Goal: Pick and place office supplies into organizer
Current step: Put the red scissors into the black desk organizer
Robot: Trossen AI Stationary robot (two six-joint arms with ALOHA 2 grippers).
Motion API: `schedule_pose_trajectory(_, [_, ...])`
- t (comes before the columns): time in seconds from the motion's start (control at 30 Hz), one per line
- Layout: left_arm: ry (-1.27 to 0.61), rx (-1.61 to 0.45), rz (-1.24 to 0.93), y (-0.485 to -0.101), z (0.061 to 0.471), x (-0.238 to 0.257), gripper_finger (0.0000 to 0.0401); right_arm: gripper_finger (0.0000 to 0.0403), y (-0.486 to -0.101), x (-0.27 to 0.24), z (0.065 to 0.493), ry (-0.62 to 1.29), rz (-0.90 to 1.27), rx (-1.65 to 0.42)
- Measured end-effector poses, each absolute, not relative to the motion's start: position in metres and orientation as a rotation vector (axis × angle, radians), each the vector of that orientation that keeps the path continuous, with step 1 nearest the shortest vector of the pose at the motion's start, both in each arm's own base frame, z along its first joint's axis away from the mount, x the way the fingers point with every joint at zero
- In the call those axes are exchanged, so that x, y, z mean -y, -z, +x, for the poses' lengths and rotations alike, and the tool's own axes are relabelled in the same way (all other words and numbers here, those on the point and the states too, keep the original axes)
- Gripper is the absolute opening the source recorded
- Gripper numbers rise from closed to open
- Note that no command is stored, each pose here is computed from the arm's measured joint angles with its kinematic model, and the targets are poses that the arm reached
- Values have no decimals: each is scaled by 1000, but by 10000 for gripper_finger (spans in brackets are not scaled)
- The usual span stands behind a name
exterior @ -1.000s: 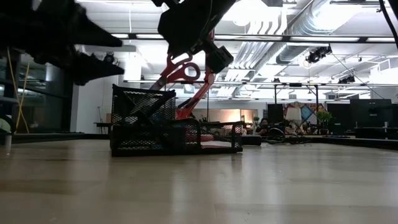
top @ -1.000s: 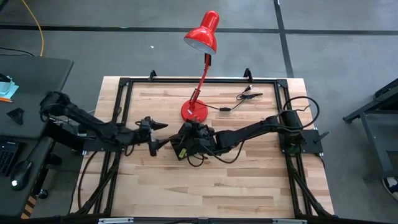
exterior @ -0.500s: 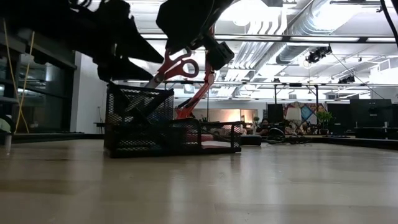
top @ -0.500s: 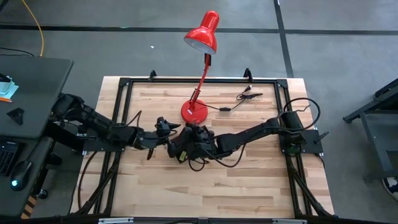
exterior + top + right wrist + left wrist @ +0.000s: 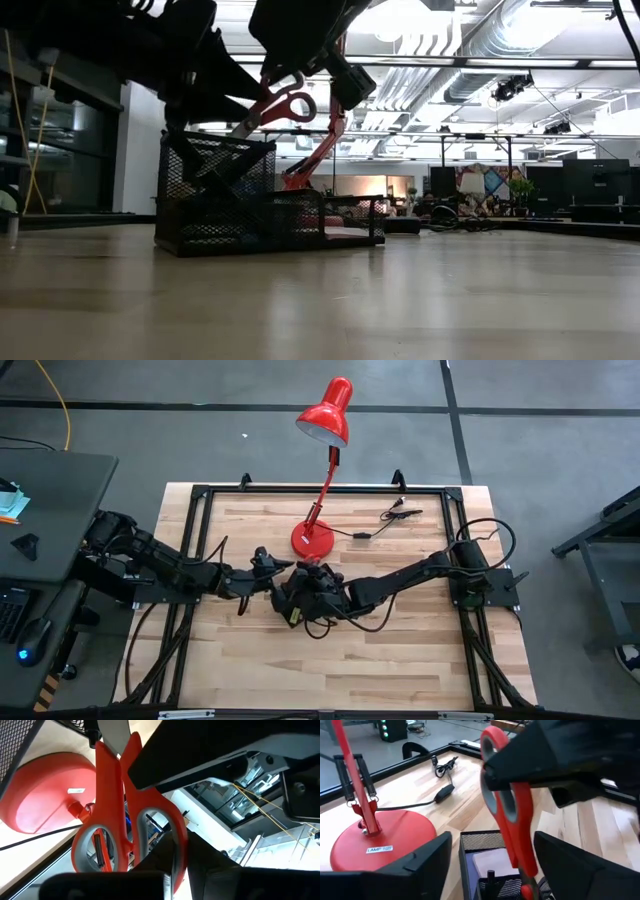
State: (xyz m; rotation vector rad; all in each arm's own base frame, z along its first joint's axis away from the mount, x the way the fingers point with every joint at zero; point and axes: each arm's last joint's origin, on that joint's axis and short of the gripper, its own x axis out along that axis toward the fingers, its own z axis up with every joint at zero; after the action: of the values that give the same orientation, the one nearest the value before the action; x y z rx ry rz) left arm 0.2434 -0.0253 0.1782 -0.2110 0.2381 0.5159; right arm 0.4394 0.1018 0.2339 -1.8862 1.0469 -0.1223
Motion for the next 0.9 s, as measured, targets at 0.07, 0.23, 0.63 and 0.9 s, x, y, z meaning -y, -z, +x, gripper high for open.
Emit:
schedule_pose_trajectory(0.07, [-510, -243, -197, -178, 243, 25, 254, 8, -234, -102, 440, 124, -1888, -1045])
schedule_pose_trajectory(0.23, [-487, -244, -210, -179, 245, 21, 230, 7, -235, -102, 440, 122, -1906, -1038])
schedule_pose_trajectory(0.63, [-428, -230, -288, -181, 248, 4, 168, 8, -236, -104, 440, 118, -1907, -1028])
schedule_pose_trajectory(0.9, [-414, -213, -286, -183, 249, 4, 52, 11, -236, -105, 440, 155, -1897, -1043])
